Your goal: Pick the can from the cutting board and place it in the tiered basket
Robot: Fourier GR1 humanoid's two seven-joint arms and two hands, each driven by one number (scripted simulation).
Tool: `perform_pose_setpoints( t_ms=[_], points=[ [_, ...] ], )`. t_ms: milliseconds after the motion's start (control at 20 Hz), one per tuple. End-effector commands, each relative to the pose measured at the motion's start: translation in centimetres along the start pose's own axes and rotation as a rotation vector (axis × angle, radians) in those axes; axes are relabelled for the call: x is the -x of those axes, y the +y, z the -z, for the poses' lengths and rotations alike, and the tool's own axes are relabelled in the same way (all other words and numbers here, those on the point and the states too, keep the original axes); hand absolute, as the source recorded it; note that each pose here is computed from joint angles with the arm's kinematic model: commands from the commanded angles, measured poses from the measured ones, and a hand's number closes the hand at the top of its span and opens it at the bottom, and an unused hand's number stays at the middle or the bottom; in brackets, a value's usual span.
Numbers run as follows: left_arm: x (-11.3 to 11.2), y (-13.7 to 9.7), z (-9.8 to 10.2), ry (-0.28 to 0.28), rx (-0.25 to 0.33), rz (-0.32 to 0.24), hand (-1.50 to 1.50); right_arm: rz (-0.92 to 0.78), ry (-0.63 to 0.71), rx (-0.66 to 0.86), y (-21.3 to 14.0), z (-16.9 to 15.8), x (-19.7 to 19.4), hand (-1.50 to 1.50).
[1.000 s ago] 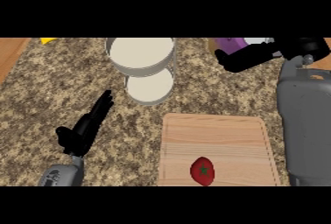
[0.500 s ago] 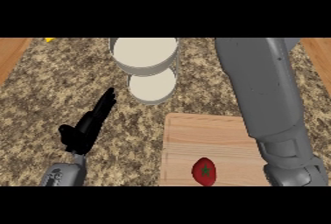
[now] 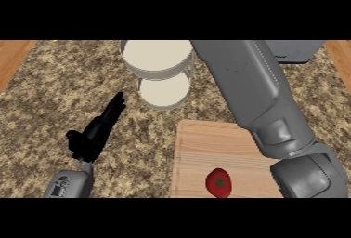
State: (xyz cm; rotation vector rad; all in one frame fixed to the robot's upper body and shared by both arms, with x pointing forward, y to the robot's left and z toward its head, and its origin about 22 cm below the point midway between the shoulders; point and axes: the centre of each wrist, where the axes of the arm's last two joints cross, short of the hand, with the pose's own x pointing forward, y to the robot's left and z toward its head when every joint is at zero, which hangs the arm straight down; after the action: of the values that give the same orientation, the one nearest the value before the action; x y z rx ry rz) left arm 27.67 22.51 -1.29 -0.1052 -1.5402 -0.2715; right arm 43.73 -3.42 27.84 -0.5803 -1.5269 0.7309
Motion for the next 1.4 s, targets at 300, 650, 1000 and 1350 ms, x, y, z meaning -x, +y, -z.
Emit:
perform_pose_setpoints(
  t_ms=[300, 650, 1000, 1350],
  points=[
    [-0.3, -1.2, 0.0, -0.01, 0.038, -0.003, 0.0, 0.076, 0.011, -0.052, 3.2, 1.3, -0.2, 1.5],
    [-0.3, -1.6, 0.8, -0.014, 0.043, 0.003, 0.0, 0.293, 0.16, -0.146, 3.4, 1.8, 0.7, 1.5],
    [-0.6, -0.5, 1.2, -0.021, 0.016, 0.011, 0.0, 0.49, 0.278, -0.247, 3.8, 2.1, 1.3, -1.5],
    [1.3, 0.4, 0.0, 0.001, -0.009, 0.011, 0.0, 0.503, 0.241, 0.077, 3.3, 1.9, 0.3, -1.5]
  ],
)
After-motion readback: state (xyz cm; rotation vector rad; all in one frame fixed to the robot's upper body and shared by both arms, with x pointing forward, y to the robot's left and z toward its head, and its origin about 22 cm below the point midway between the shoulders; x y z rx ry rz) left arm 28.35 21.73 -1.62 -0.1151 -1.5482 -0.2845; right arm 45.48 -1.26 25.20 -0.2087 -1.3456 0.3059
